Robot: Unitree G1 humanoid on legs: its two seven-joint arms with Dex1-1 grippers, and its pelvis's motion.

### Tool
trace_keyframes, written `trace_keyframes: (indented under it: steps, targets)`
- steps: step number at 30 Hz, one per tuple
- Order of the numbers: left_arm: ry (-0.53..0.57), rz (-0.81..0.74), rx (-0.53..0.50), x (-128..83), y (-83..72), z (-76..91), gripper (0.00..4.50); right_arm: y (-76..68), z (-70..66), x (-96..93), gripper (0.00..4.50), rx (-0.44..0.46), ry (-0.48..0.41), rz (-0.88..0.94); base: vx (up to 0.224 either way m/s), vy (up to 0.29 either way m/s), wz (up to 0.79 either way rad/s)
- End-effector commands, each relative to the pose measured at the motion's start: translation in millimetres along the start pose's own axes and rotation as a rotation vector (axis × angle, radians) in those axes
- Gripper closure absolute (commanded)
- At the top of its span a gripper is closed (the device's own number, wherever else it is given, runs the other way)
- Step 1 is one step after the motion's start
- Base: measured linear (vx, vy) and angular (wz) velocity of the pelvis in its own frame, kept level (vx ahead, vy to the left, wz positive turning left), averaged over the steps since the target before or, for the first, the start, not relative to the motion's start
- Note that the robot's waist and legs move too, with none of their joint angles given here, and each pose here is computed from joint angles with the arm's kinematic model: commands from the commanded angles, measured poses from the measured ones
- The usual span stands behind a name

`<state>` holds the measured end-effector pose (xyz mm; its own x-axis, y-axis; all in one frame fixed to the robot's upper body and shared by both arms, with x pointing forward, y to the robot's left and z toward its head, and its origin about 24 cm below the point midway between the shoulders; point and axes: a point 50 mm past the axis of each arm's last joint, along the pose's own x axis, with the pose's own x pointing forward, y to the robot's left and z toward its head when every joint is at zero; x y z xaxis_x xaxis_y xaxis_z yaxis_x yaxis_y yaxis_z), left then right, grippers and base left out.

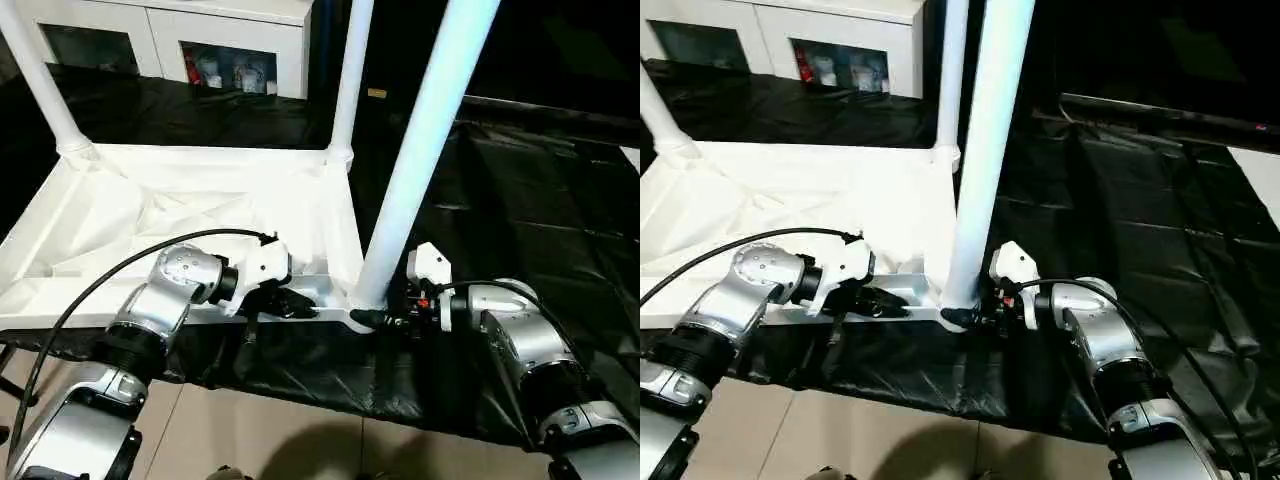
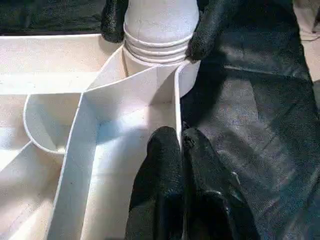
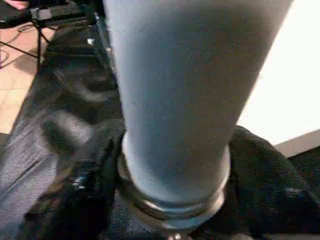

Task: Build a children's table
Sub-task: Rotate leg to tighten

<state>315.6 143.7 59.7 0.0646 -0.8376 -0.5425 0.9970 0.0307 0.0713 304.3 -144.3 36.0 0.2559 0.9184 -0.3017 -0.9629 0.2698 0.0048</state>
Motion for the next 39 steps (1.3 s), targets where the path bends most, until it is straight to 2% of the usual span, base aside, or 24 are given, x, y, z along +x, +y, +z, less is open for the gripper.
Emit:
trace_keyframes:
  steps: [1,4,7,13,17,18,20,24,26,28,29,33,35,37,38,39]
  targets:
    - [0.034,-0.072,0.001,3.2,-6.3,-4.3,4.50,3.1,-4.8,-1.6,1.70,0.033,0.003,0.007,0.000,0.000,0.00]
    - [0.033,-0.074,-0.001,3.1,-6.6,-4.6,4.50,4.0,-5.7,-1.3,1.79,0.038,0.002,0.008,0.000,0.000,0.00]
    - [0.025,-0.047,-0.025,8.0,-5.6,-4.7,4.50,5.9,-8.0,1.0,1.83,0.092,-0.041,-0.033,0.000,0.000,0.00]
    - [0.020,0.117,-0.088,37.5,4.5,2.2,4.50,4.1,-19.8,18.9,1.84,0.167,-0.073,-0.352,0.000,0.000,0.00]
    - [-0.002,0.220,-0.100,71.8,7.8,19.3,4.50,1.5,-24.5,38.3,1.84,0.293,-0.121,-0.648,0.000,0.000,0.00]
    - [-0.002,0.220,-0.100,71.8,7.8,19.3,4.50,1.5,-24.5,38.3,1.84,0.293,-0.121,-0.648,0.000,0.000,0.00]
    - [-0.009,0.259,-0.107,87.0,7.2,28.0,4.50,3.1,-23.1,50.4,1.84,0.334,-0.133,-0.740,0.000,0.000,0.00]
    - [-0.007,0.296,-0.111,99.5,6.0,34.5,4.50,6.1,-17.5,65.5,1.84,0.358,-0.143,-0.811,0.000,0.000,0.00]
    - [-0.005,0.314,-0.108,105.3,4.6,37.4,4.50,7.7,-7.1,77.8,1.84,0.340,-0.159,-0.834,0.000,0.000,0.00]
    - [-0.004,0.313,-0.107,104.0,4.1,35.7,4.50,4.6,-0.9,76.1,1.84,0.318,-0.189,-0.854,0.000,0.000,0.00]
    - [-0.003,0.312,-0.107,102.3,4.3,34.4,4.50,3.5,-0.4,74.1,1.28,0.318,-0.198,-0.853,0.000,0.000,0.00]
    - [-0.006,0.284,-0.103,88.5,4.5,25.7,4.50,-3.7,0.3,56.5,0.95,0.296,-0.230,-0.814,0.000,0.000,0.00]
    - [-0.014,0.259,-0.090,82.0,3.7,22.7,4.50,-6.9,0.7,47.4,0.81,0.256,-0.224,-0.798,0.000,0.000,0.00]
    - [-0.017,0.214,-0.084,70.9,1.7,16.4,4.50,-12.4,-1.3,31.2,0.63,0.173,-0.182,-0.775,0.000,0.000,0.00]
    - [-0.017,0.214,-0.084,70.9,1.7,16.4,4.50,-12.4,-1.3,31.2,0.63,0.173,-0.182,-0.775,0.000,0.000,0.00]
    - [-0.008,0.174,-0.089,60.2,0.4,10.7,4.50,-15.7,-1.4,19.6,0.63,0.115,-0.156,-0.721,0.050,-0.035,0.04]
